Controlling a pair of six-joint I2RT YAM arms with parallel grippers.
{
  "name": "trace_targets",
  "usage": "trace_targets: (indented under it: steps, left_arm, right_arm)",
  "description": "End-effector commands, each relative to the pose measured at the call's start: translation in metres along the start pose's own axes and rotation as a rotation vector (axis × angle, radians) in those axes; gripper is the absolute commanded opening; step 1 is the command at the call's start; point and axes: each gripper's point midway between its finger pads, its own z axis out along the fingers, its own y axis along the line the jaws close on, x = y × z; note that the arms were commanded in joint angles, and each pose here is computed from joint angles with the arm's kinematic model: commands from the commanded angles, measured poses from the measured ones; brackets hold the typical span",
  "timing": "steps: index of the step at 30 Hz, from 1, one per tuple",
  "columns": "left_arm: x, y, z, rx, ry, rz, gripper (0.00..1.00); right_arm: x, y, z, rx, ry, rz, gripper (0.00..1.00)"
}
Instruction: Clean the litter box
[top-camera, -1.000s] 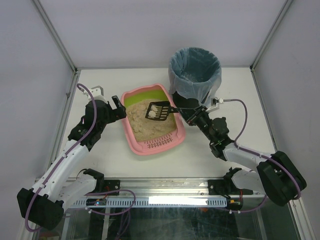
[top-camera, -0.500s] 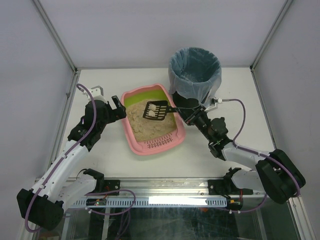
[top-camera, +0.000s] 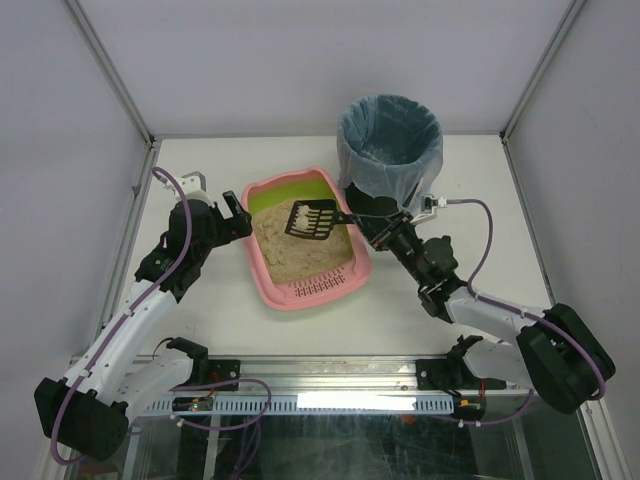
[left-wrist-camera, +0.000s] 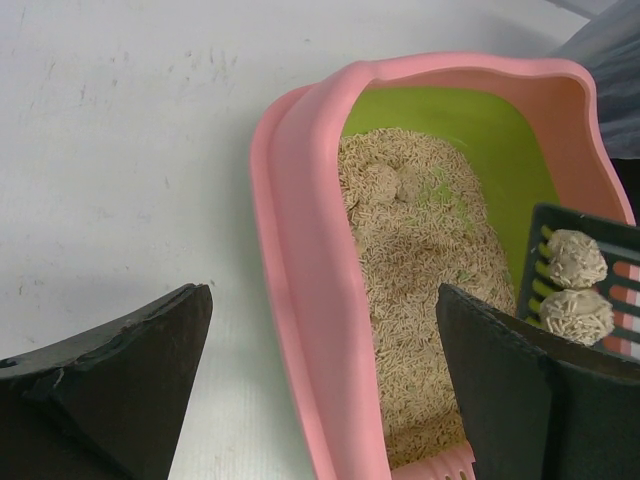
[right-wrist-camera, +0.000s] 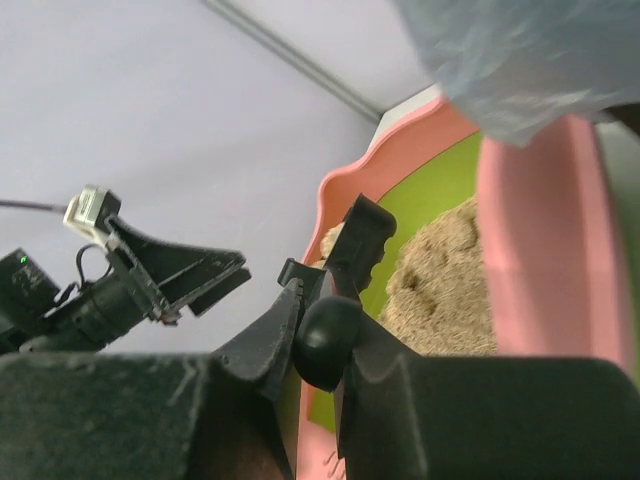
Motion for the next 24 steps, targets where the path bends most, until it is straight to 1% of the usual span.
trace_targets:
  steps: [1, 2, 3, 6, 7, 11, 18, 24]
  left_arm:
    - [-0.020, -0.007, -0.003, 0.036, -0.063, -0.020, 0.99]
    - [-0.019, -0.007, -0.003, 0.036, -0.063, -0.022, 0.99]
    - [-0.019, -0.007, -0.003, 0.036, -0.063, -0.023, 0.99]
    - [-0.021, -0.009, -0.001, 0.039, -0.058, -0.020, 0.99]
    - [-0.020, -0.009, -0.001, 0.040, -0.056, -0.019, 0.99]
    - [-0.021, -0.007, -0.002, 0.038, -0.063, -0.024, 0.99]
    - [-0.021, -0.006, -0.002, 0.035, -0.063, -0.027, 0.99]
    - [-0.023, -0.003, -0.002, 0.029, -0.068, -0.034, 0.99]
  right_arm:
    - [-0.039, 0.016, 0.001, -0.057, -0.120, 0.029, 0.00]
    - [-0.032, 0.026, 0.005, -0.092, -0.074, 0.013, 0.00]
    - [-0.027, 0.033, 0.007, -0.112, -0.057, 0.005, 0.00]
    - [-0.036, 0.015, 0.002, -0.027, -0.115, 0.029, 0.00]
    - [-0.040, 0.015, 0.001, -0.024, -0.118, 0.027, 0.00]
    - [-0.042, 0.032, 0.005, -0.049, -0.066, 0.003, 0.00]
    - [-0.056, 0.058, 0.003, -0.084, -0.070, 0.024, 0.00]
    - [-0.074, 0.096, 0.010, -0.126, -0.039, 0.017, 0.00]
